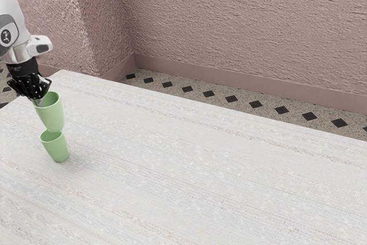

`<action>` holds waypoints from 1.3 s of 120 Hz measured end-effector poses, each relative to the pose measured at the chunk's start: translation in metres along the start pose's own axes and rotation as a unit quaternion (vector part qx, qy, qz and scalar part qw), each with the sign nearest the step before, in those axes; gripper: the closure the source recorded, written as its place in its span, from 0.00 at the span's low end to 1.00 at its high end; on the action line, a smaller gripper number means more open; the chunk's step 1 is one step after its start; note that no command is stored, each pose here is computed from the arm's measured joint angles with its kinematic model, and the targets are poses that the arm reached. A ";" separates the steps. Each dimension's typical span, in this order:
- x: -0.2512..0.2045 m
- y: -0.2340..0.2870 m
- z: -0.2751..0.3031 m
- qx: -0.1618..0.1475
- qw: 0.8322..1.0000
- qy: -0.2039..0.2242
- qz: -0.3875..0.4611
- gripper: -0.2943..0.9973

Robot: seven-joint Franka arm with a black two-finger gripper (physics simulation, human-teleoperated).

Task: Place the right cup onto the left cup

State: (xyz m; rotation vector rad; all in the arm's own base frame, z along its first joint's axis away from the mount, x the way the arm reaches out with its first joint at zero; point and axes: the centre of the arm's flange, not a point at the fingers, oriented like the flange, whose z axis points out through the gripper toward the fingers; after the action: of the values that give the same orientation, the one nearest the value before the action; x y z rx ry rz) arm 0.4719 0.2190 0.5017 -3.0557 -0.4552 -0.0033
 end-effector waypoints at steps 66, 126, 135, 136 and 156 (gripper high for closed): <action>0.039 -0.066 0.059 0.007 1.000 -0.001 -0.016 0.84; 0.055 -0.064 0.101 -0.005 1.000 -0.011 -0.001 0.84; 0.055 -0.064 0.104 -0.006 1.000 -0.013 -0.001 0.84; 0.055 -0.065 0.104 -0.006 1.000 -0.013 -0.001 0.84; 0.055 -0.064 0.112 -0.011 1.000 -0.018 0.000 0.64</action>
State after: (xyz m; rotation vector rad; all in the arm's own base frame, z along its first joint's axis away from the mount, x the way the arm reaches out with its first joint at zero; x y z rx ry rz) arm 0.5055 0.3025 0.3936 -3.0827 -0.4594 0.0474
